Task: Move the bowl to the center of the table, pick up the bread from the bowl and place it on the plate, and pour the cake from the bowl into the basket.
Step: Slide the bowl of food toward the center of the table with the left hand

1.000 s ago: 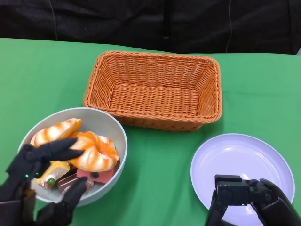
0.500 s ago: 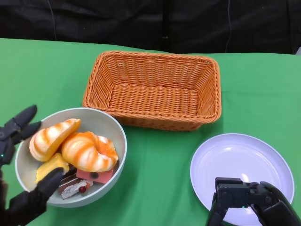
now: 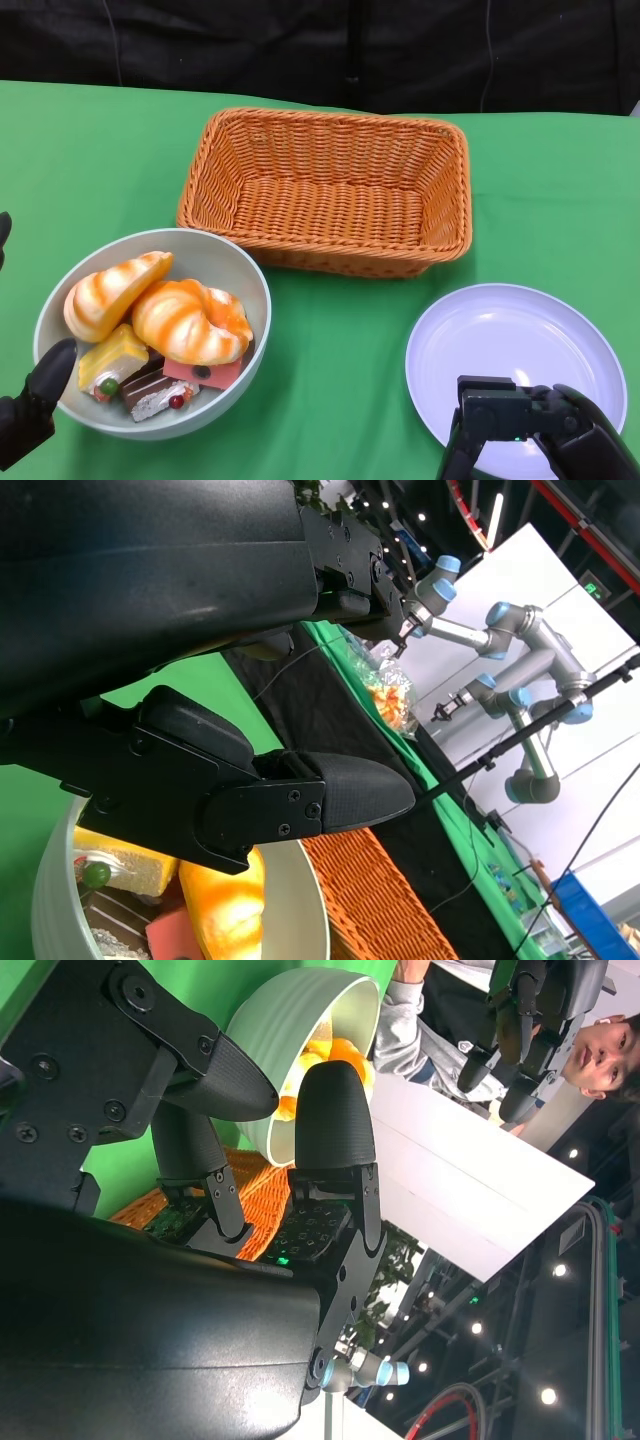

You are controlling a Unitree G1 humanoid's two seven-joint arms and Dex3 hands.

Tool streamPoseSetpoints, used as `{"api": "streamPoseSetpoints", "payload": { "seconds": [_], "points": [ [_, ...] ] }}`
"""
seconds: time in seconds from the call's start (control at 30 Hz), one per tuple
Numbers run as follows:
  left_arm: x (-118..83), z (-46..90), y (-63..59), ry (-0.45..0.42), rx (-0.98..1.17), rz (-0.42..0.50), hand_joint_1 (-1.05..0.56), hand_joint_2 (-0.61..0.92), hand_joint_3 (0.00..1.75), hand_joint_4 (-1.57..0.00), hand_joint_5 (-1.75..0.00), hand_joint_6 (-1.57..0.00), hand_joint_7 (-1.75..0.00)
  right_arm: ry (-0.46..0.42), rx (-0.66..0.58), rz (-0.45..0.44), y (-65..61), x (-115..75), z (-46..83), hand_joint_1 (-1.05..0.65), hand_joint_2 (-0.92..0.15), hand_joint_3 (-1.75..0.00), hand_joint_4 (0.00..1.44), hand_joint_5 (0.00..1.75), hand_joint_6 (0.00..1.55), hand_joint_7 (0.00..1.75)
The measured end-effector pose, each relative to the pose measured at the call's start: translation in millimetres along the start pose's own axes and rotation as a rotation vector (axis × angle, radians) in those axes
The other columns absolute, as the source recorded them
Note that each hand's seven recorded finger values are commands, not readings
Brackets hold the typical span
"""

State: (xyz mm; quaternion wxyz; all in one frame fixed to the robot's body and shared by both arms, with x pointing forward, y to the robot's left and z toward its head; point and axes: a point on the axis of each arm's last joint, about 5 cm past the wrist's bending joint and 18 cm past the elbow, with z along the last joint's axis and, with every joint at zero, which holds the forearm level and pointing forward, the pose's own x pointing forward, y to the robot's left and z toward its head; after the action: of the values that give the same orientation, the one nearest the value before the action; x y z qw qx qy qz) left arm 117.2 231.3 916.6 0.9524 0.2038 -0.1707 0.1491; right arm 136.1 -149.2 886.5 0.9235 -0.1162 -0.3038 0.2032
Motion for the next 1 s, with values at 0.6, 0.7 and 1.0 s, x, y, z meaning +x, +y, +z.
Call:
{"api": "streamPoseSetpoints", "payload": {
  "seconds": [0.6,0.7,1.0],
  "points": [
    [15,-29.5,6.3,0.356,-0.234,0.024,-0.79,0.92,0.69,0.0,-0.1,-0.04,-0.07,0.007,0.002,-0.001,0.2,0.0,0.4,-0.17,-0.11,-1.59,0.85,1.48,0.87,1.25],
    [18,-29.8,6.5,0.367,-0.269,0.01,-0.78,0.92,0.7,0.0,-0.07,-0.02,-0.05,0.007,0.003,-0.001,0.2,-0.1,0.7,-0.18,-0.12,-1.59,0.85,1.48,0.87,1.25],
    [28,-45.1,11.7,0.547,-0.491,-0.118,-0.71,0.92,0.76,-0.01,-0.01,-0.01,-0.01,0.007,0.003,-0.002,0.1,-0.5,1.3,-0.18,-0.12,-1.59,0.84,1.49,0.86,1.26]
  ]
}}
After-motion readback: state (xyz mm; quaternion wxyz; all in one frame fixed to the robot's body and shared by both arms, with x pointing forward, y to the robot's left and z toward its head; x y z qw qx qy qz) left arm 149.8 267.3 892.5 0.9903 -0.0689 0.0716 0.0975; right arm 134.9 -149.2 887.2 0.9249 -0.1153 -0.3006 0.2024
